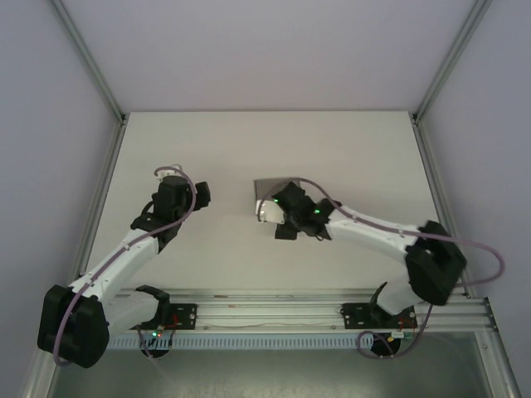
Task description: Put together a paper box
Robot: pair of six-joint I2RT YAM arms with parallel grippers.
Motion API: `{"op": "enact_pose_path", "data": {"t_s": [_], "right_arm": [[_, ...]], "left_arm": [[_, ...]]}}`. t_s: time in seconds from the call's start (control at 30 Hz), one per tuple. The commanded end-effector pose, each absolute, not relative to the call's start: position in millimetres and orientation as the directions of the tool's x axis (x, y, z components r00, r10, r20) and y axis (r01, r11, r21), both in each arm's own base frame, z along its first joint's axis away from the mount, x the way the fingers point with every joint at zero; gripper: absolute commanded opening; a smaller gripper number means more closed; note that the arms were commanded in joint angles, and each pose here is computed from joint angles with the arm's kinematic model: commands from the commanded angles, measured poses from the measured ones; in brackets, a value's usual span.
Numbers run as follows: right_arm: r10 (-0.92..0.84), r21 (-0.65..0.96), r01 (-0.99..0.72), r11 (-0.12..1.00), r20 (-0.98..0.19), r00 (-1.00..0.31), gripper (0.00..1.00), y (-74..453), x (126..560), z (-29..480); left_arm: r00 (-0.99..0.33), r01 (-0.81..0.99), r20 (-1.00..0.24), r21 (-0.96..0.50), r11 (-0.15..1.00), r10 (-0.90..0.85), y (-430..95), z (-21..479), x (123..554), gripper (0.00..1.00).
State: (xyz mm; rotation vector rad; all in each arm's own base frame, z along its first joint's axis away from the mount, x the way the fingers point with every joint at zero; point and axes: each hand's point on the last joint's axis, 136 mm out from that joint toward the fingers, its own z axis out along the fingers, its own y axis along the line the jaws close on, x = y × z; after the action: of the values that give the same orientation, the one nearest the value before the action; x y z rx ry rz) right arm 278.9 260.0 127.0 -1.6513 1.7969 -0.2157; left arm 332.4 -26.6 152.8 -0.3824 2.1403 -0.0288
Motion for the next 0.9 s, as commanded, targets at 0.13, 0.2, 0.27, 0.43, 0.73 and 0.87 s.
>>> {"op": "enact_pose_path", "data": {"t_s": [0.13, 0.2, 0.27, 0.43, 0.73, 0.87], "right_arm": [[-0.286, -0.186, -0.273, 0.944, -0.874, -0.394, 1.0, 133.9, 361.3, 201.2], [-0.071, -0.077, -0.002, 0.997, -0.909, -0.41, 1.0, 73.8, 374.2, 197.9], [0.056, -0.013, 0.162, 0.987, -0.91, -0.411, 1.0, 29.6, 375.4, 180.6], [0.123, 0.042, 0.263, 0.964, -0.946, -0.301, 1.0, -17.8, 369.7, 140.1], [0.214, 0.126, 0.288, 0.949, -0.93, -0.3, 1.0, -37.2, 386.2, 99.4], [0.24, 0.14, 0.318, 0.938, -0.923, -0.3, 1.0, -43.0, 389.6, 98.1]], "left_arm": [[-0.37, -0.43, -0.882, -0.116, 0.895, -0.291, 42.1, 161.6, 349.9, 1.0], [-0.331, -0.487, -0.9, -0.094, 0.868, -0.283, 64.3, 155.1, 351.3, 1.0], [-0.291, -0.538, -0.92, -0.068, 0.84, -0.261, 82.1, 145.9, 350.7, 1.0], [-0.229, -0.508, -0.948, -0.077, 0.858, -0.221, 84.0, 127.5, 358.1, 1.0], [-0.312, -0.345, -0.945, 0.019, 0.938, -0.096, 57.3, 111.1, 394.0, 1.0], [-0.139, -0.359, -0.985, -0.048, 0.932, -0.105, 63.8, 114.8, 371.1, 1.0]]}}
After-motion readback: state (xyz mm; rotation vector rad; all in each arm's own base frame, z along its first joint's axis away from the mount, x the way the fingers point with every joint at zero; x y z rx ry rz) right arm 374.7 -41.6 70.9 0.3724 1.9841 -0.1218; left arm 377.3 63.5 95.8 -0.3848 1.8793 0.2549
